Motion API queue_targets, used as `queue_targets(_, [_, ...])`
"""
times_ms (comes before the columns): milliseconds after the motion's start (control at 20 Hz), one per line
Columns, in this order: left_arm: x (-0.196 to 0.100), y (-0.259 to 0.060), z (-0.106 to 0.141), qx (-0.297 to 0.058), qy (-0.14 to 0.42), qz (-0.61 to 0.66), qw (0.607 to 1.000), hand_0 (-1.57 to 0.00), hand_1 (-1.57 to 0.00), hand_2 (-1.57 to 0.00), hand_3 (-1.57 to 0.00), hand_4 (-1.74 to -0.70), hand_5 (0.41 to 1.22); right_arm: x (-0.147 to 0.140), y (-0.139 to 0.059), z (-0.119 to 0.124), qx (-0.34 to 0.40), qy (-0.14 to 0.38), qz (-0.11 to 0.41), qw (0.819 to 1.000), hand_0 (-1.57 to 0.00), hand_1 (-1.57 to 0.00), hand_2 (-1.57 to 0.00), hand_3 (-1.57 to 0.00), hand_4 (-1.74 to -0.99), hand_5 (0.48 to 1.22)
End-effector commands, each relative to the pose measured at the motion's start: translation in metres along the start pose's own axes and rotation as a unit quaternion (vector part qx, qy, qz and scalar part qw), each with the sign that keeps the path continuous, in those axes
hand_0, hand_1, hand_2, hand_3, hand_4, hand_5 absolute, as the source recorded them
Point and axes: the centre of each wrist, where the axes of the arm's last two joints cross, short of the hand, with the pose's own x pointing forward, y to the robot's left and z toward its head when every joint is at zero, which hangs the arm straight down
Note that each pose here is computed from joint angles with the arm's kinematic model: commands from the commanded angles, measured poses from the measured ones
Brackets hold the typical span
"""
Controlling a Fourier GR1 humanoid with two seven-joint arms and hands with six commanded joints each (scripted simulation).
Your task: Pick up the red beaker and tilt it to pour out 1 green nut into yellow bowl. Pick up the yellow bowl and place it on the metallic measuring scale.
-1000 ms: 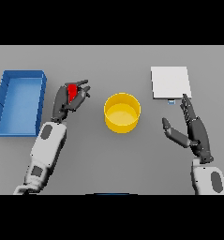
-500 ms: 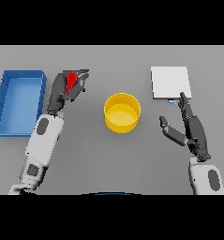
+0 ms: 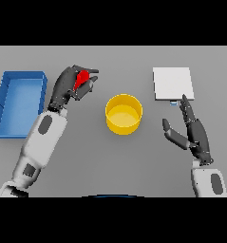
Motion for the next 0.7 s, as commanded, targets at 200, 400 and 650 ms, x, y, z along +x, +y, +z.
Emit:
queue_targets(200, [0.024, -0.002, -0.012, -0.073, -0.029, -0.196, 0.977, -1.57, -1.57, -1.57, -1.57, -1.71, 1.136, 0.0, 0.002, 0.002, -0.001, 0.003, -0.001, 1.0, 0.0, 0.0, 0.0, 0.0, -1.28, 0.69])
queue_targets(400, [0.043, -0.003, -0.025, -0.141, -0.037, -0.323, 0.935, -1.57, -1.57, -1.57, -1.57, -1.73, 1.182, 0.001, 0.0, 0.002, 0.002, 0.002, 0.008, 1.0, 0.0, 0.0, 0.0, 0.0, -1.289, 0.695])
queue_targets(650, [0.058, -0.015, -0.033, -0.225, -0.043, -0.441, 0.868, -1.57, -1.57, -1.57, -1.57, -1.61, 1.208, 0.002, 0.001, 0.002, -0.004, 0.009, -0.008, 1.0, 0.0, 0.0, 0.0, 0.0, -1.284, 0.678])
